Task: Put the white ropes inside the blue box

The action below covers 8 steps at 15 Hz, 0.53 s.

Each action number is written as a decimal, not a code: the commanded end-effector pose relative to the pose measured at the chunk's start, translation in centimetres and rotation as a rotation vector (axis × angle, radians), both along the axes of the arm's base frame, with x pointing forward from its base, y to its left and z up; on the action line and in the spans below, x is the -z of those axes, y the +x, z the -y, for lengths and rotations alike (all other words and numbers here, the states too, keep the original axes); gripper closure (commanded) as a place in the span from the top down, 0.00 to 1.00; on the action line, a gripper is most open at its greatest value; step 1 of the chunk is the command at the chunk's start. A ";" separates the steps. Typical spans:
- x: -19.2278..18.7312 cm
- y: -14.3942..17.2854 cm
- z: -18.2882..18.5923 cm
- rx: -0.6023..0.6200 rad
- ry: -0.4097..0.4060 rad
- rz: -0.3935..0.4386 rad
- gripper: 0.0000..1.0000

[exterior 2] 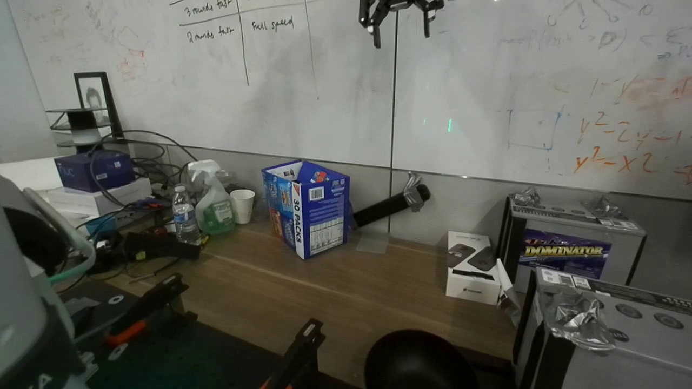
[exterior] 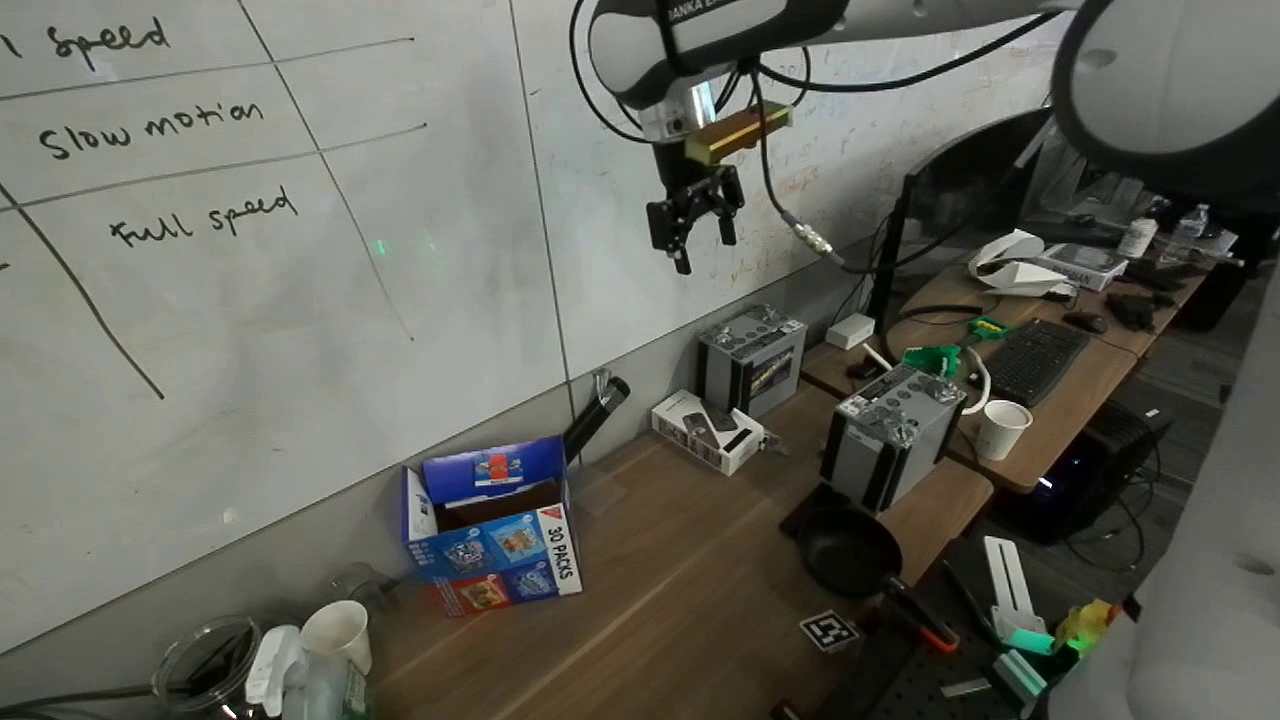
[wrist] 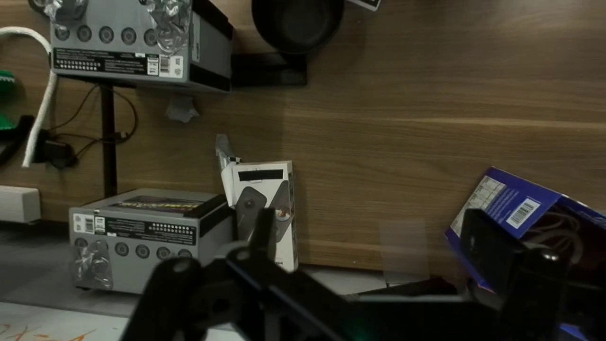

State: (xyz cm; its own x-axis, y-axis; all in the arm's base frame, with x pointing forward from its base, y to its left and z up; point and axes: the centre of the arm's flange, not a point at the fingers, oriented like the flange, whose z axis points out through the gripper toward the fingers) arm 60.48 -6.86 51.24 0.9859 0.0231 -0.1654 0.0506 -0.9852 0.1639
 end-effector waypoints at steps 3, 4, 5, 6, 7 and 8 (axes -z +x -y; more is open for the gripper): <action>-0.5 -11.0 2.8 0.051 0.039 0.111 1.00; -0.8 -12.4 3.2 0.059 0.041 0.128 1.00; -0.9 -13.7 3.7 0.059 0.040 0.159 1.00; -1.0 -15.1 4.0 0.060 0.040 0.178 1.00; -1.0 -16.5 4.3 0.053 0.040 0.196 1.00; -0.8 -18.0 4.6 0.036 0.048 0.202 1.00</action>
